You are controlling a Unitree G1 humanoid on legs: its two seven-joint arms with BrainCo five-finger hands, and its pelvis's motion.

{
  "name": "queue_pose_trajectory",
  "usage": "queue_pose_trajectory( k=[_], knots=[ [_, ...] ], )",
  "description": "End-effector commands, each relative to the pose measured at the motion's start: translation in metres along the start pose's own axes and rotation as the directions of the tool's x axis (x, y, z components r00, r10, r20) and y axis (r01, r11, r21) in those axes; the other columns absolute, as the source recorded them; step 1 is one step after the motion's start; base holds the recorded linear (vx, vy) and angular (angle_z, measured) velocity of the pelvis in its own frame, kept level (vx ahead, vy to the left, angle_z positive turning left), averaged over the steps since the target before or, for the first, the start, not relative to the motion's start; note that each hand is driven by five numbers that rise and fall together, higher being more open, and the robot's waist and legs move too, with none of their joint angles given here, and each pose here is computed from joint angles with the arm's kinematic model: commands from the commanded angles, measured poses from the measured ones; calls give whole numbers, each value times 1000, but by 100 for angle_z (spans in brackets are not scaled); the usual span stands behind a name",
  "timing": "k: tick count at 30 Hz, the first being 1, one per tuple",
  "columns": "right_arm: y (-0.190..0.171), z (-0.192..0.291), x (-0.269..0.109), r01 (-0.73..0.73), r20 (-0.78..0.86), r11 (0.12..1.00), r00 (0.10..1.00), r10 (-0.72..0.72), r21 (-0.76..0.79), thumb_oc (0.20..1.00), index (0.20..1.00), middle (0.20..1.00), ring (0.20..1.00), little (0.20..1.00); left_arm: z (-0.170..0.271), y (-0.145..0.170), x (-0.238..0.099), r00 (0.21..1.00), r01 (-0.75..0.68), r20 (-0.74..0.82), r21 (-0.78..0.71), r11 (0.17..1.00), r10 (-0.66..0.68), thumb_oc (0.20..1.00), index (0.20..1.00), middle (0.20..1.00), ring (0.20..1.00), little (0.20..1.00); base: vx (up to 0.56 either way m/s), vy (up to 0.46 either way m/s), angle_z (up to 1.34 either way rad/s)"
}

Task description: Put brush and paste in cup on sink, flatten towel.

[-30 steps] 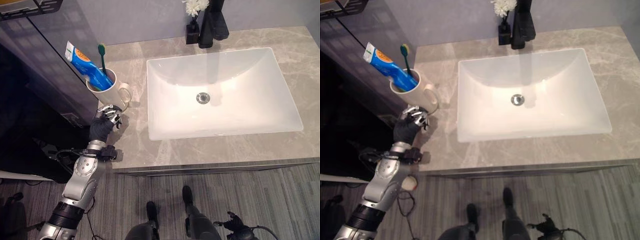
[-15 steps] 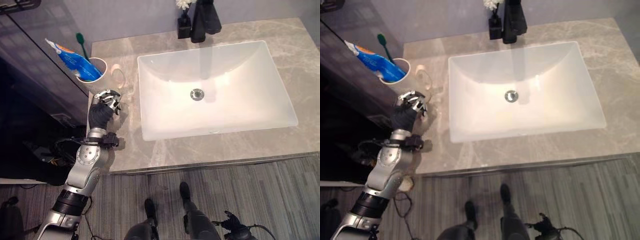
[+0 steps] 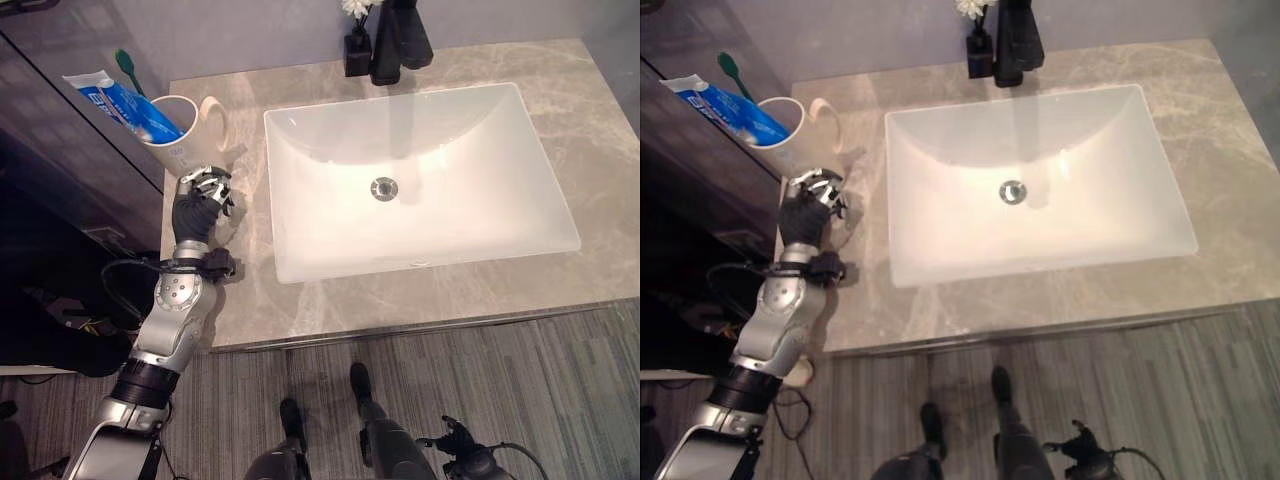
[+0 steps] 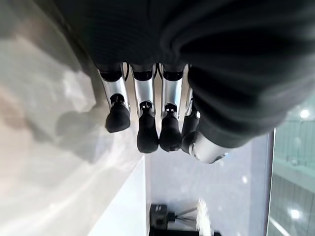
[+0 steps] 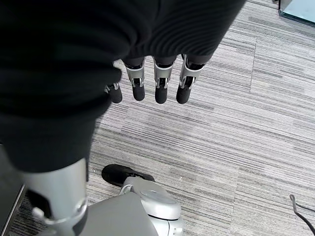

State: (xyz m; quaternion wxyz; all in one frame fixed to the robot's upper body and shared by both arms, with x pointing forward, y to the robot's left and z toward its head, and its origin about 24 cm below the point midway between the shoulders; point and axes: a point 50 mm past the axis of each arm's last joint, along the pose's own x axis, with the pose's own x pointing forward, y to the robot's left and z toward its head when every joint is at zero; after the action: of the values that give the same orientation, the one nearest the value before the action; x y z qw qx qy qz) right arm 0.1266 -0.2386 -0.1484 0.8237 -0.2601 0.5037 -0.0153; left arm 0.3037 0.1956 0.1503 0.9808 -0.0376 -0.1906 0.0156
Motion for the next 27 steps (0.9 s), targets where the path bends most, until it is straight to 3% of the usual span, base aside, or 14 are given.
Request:
queue_pose_trajectory(
  k=[1,12,27],
  knots=[
    [-1,-4,0,20,-28,1000,999,-20,0,1000,1000,1000,1000,1000,22,7,6,994,25,109,21,999,-27,200,200,200,200,200,0,0,0],
    [-1,-11,-1,12,-47,1000,999,-12,3,1000,1000,1000,1000,1000,23,32,-10,996,-14,84,48,999,10,200,200,200,200,200,-1,-1,1],
    [-3,-6,0,11,-22,1000,1000,-11,2,1000,1000,1000,1000,1000,18,45,-2,994,-91,72,88,992,84,200,200,200,200,200,-10,-3,4]
  ],
)
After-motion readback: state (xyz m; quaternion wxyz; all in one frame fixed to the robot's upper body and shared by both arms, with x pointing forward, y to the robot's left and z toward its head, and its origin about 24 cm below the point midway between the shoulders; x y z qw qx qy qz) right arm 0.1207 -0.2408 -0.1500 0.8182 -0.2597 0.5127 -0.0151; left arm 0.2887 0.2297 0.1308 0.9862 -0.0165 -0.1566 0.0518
